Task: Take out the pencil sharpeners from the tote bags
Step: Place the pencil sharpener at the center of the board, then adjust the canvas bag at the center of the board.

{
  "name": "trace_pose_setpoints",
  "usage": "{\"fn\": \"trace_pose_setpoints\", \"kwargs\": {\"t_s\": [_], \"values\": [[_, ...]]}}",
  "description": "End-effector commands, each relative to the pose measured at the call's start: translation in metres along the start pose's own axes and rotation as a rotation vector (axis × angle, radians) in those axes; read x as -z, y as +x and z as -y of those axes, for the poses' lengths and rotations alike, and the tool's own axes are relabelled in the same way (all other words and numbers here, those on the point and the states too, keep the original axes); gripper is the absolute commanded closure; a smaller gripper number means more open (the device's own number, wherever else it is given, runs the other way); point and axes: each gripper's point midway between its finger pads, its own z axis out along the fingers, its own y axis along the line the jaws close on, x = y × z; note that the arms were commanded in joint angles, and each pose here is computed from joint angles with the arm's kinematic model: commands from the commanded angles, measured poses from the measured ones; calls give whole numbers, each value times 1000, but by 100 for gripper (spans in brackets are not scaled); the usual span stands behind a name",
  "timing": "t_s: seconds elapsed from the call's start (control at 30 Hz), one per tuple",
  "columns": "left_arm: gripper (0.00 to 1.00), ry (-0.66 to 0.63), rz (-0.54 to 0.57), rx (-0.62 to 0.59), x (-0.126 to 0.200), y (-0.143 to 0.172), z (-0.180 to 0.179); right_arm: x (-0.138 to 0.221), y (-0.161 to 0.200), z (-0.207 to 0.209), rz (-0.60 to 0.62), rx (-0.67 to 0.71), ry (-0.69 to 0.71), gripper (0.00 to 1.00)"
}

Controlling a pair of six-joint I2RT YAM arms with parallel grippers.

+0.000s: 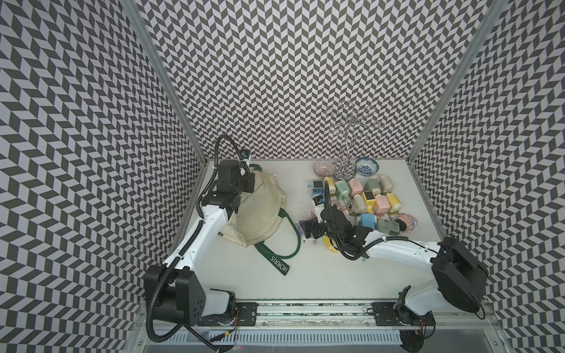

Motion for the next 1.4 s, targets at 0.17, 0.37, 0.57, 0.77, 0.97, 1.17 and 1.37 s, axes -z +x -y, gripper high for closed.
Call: {"fn": "trace_pose_setpoints", "kwargs": {"t_s": [0.17,0.37,0.57,0.77,0.97,1.17,1.37], "values": [[100,72,-124,256,-1,-30,-8,9,-54,-63,69,-123,-297,5],[100,115,-177,351,-13,-27,-16,-16,-39,-90,-91,-213,-392,12],[100,112,-187,386,-14,-23,-28,-43,1,-104,-252,-384,-459,22],[100,124,-195,391,-16,-19,-26,-70,18,-115,-322,-468,-502,27],[100,125,-201,402,-18,-16,-27,-99,16,-129,-351,-498,-544,43],[100,148,-201,444,-18,-17,-33,-122,-12,-126,-328,-497,-603,89],[100,160,-199,528,-29,-13,-51,-97,-77,-111,-245,-372,-598,100]]}}
